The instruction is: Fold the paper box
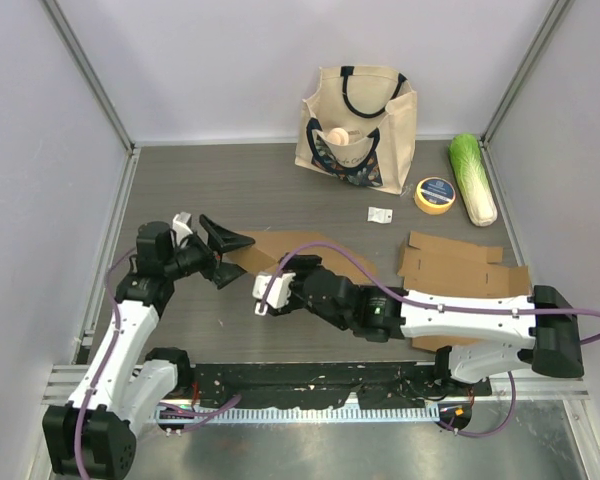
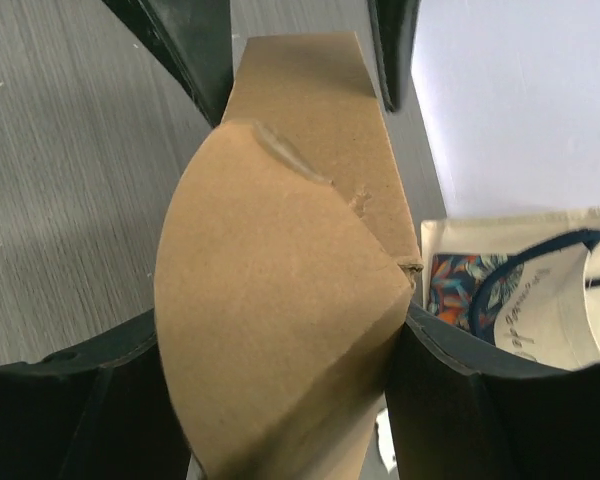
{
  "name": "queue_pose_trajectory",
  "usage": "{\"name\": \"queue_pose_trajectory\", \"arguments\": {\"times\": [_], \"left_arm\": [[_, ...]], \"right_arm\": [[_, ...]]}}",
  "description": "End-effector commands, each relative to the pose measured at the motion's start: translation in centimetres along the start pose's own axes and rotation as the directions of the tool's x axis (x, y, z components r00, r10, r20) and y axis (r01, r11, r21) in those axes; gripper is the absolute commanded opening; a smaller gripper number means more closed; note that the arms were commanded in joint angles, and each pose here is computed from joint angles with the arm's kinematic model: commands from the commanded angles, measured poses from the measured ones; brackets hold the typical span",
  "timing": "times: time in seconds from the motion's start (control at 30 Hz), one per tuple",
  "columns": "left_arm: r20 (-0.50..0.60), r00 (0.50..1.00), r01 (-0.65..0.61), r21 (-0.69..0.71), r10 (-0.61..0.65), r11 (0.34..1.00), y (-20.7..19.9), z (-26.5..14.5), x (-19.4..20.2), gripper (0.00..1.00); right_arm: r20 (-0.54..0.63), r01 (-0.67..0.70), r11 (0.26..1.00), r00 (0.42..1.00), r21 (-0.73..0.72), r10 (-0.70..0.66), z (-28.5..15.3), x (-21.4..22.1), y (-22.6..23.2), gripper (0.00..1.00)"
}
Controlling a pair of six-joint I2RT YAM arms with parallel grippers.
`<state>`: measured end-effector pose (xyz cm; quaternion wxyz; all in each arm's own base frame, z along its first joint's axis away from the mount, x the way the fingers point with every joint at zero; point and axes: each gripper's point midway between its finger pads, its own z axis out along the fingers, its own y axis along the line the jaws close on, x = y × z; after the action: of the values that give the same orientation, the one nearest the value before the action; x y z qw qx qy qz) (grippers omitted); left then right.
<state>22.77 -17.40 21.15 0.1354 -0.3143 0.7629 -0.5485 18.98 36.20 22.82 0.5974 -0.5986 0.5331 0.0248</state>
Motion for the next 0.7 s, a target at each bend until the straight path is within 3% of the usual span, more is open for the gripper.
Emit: {"name": "queue_pose_trajectory", "arguments": {"times": [0.0, 0.1, 0.13, 0.2, 0.27, 0.3, 0.33, 0.4, 0.47, 0.53, 0.67], "left_arm": [[0.127, 0.907, -0.405, 0.009, 0.401, 0.914, -2.6, -2.4, -0.6, 0.98], [0.204, 0.817, -0.54, -0.062, 0.54, 0.839, -2.3, -3.9, -1.1, 1.0], [0.231, 0.78, -0.563, -0.147, 0.581, 0.814, -1.0, -4.3, -2.1, 0.99], [0.266, 0.733, -0.583, -0.228, 0.626, 0.78, -0.2, -5.3, -2.9, 1.0], [0.298, 0.682, -0.581, -0.335, 0.668, 0.742, 1.2, -6.7, -3.9, 1.0], [0.31, 0.678, -0.57, -0.352, 0.667, 0.742, 1.3, -7.0, -4.0, 1.0], [0.318, 0.666, -0.581, -0.347, 0.675, 0.736, 1.0, -7.3, -3.9, 1.0], [0.335, 0.653, -0.586, -0.345, 0.679, 0.733, 0.3, -7.7, -3.8, 0.98], [0.345, 0.644, -0.586, -0.353, 0.683, 0.73, 0.0, -8.0, -4.0, 0.98], [0.348, 0.636, -0.583, -0.37, 0.689, 0.724, 0.1, -8.1, -4.2, 0.98], [0.364, 0.64, -0.535, -0.421, 0.677, 0.732, 1.2, -8.6, -4.9, 0.98]], "right_arm": [[-0.132, -0.117, 0.993, 0.984, 0.037, 0.12, -2.4, -0.4, -3.0, 0.47], [-0.239, -0.113, 0.994, 0.965, 0.003, 0.11, -3.7, 0.0, -3.7, 0.46], [-0.293, -0.116, 0.993, 0.951, -0.029, 0.103, -4.2, 1.0, -3.1, 0.46], [-0.31, -0.153, 0.986, 0.943, -0.07, 0.124, -4.5, 0.2, -3.2, 0.45], [-0.42, -0.167, 0.977, 0.902, -0.135, 0.097, -4.6, 1.7, -1.7, 0.45], [-0.41, -0.2, 0.965, 0.905, -0.168, 0.116, -4.5, 0.3, -1.9, 0.45], [-0.511, -0.212, 0.949, 0.857, -0.235, 0.065, -4.2, 2.2, 0.0, 0.45], [-0.554, -0.265, 0.918, 0.83, -0.296, 0.06, -3.7, 1.7, 0.8, 0.46], [-0.682, -0.316, 0.882, 0.731, -0.35, -0.009, -3.2, 4.5, 2.6, 0.45], [-0.68, -0.358, 0.846, 0.733, -0.395, -0.007, -2.6, 3.9, 3.4, 0.45], [-0.694, -0.405, 0.816, 0.72, -0.412, 0.007, 0.1, 5.0, 3.3, 0.58]]}}
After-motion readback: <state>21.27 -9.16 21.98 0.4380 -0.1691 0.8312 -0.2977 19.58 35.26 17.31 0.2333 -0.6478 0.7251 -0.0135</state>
